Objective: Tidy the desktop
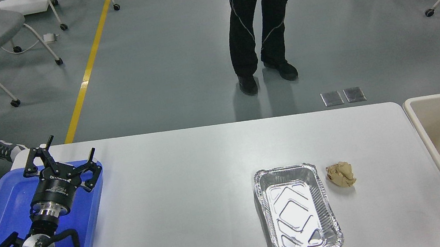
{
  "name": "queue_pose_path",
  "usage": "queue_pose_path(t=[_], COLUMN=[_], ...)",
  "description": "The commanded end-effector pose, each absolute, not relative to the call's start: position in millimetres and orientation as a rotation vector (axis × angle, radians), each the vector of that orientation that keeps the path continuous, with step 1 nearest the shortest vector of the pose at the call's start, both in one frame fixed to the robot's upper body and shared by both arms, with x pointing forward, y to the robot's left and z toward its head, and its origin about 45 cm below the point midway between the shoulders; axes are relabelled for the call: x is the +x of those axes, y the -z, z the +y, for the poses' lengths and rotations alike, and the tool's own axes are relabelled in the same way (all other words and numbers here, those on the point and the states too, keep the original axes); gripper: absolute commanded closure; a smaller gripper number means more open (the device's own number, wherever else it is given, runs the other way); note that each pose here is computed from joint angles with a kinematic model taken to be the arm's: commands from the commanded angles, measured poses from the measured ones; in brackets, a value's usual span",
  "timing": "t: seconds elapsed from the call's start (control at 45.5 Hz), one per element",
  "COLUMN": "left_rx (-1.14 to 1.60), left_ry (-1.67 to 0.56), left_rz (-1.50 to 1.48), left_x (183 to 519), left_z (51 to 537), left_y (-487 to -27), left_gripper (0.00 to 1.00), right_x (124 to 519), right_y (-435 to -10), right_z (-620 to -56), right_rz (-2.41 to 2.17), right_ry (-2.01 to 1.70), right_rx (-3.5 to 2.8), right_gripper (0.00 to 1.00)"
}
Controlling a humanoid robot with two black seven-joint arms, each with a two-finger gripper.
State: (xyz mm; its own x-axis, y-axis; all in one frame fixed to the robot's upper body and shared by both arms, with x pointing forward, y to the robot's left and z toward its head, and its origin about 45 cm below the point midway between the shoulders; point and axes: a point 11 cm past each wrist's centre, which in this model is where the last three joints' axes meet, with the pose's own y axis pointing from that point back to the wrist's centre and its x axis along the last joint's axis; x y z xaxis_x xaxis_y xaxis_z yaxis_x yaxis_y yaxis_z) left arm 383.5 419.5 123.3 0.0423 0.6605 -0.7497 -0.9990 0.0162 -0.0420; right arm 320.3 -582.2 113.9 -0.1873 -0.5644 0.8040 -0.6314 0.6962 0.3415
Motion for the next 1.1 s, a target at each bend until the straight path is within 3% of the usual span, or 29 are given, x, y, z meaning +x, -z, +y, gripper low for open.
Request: queue_pose_path(t=[0.0,0.593,0.703,0.812,0.856,1.076], left_rx=[-0.685,-0.685,-0.685,-0.685,-0.686,-0.685], left_ry=[-1.435,-1.435,-1.435,-1.435,-1.433,-1.435], left_rz=[0.635,0.635,0.635,0.635,0.635,0.635], left_x=[383,383,383,383,384,383], left_z=[420,420,420,420,419,420], left_y=[-123,-123,-123,-123,-123,-123], left_gripper=[0.0,0.0,0.0,0.0,0.0,0.0], right_x=[299,293,290,290,291,302], right_y=[-76,-69,-66,-70,-73,-77], right_z=[-561,-560,-558,-561,-563,-558], right_rz=[-1.847,-1.84,-1.828,-1.838,-1.844,-1.861], right_ry=[-0.005,0.011,0.012,-0.007,-0.019,-0.02], right_rx=[0.938,0.936,0.94,0.917,0.903,0.926], right_gripper=[1.0,1.0,0.68,0.2,0.05,0.0])
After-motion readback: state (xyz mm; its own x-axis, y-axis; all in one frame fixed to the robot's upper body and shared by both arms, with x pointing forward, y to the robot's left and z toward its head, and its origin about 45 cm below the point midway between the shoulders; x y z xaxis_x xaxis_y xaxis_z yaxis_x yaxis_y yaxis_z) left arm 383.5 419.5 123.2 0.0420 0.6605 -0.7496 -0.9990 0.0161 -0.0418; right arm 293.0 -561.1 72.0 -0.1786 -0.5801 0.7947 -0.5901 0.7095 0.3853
